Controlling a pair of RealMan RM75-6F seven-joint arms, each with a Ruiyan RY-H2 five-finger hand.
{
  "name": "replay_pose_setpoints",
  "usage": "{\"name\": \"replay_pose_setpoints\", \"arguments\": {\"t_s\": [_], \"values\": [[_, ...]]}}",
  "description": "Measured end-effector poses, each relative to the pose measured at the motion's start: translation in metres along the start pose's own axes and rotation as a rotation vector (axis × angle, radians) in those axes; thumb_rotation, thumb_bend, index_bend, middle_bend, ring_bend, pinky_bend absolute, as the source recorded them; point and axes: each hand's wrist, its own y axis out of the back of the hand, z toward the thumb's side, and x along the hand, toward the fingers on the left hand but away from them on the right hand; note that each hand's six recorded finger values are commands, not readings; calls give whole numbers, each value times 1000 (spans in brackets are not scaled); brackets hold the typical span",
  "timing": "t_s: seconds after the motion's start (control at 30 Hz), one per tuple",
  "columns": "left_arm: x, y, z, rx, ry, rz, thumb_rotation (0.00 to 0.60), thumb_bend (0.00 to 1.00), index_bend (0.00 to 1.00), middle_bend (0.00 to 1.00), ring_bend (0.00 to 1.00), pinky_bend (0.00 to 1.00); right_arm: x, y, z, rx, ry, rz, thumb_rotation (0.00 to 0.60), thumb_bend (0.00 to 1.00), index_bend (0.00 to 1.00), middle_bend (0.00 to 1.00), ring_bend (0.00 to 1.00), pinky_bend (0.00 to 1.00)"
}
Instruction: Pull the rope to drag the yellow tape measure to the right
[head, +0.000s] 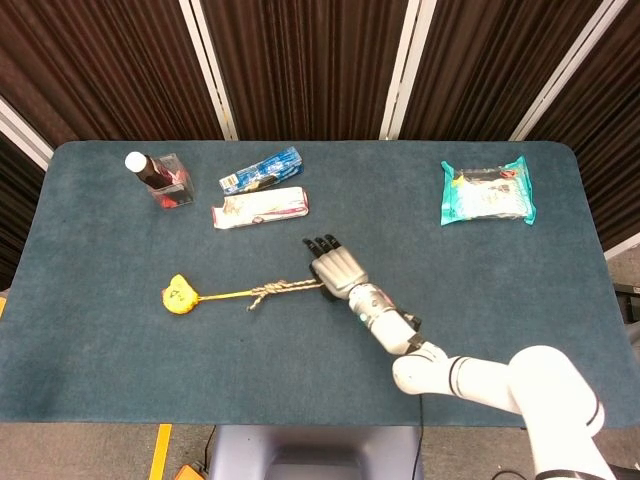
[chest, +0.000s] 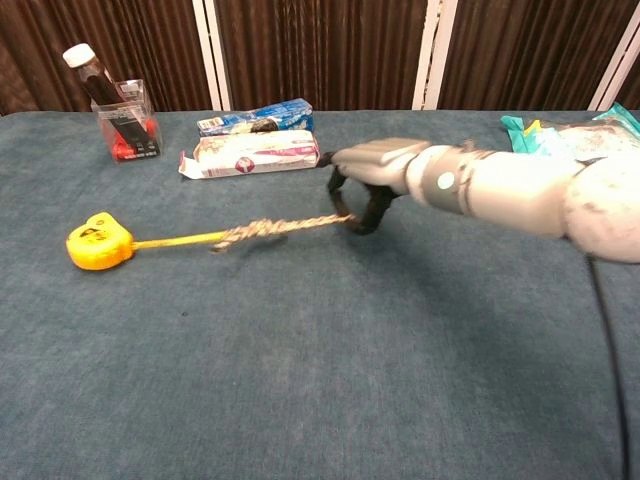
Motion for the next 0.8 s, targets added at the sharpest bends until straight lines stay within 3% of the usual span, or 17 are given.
{"name": "replay_pose_setpoints", "arguments": {"t_s": [0.43,0.8], "values": [[2,-4,3,13,3,-8,600,372,83,0,0,131,51,12,-90,83,-131,4,600,527,756,107,23,0],[3,-10,9,19,-18,-23,600,371,82,0,0,131,119,24,-163,126,-252,19,600,527,756,107,23,0]]}}
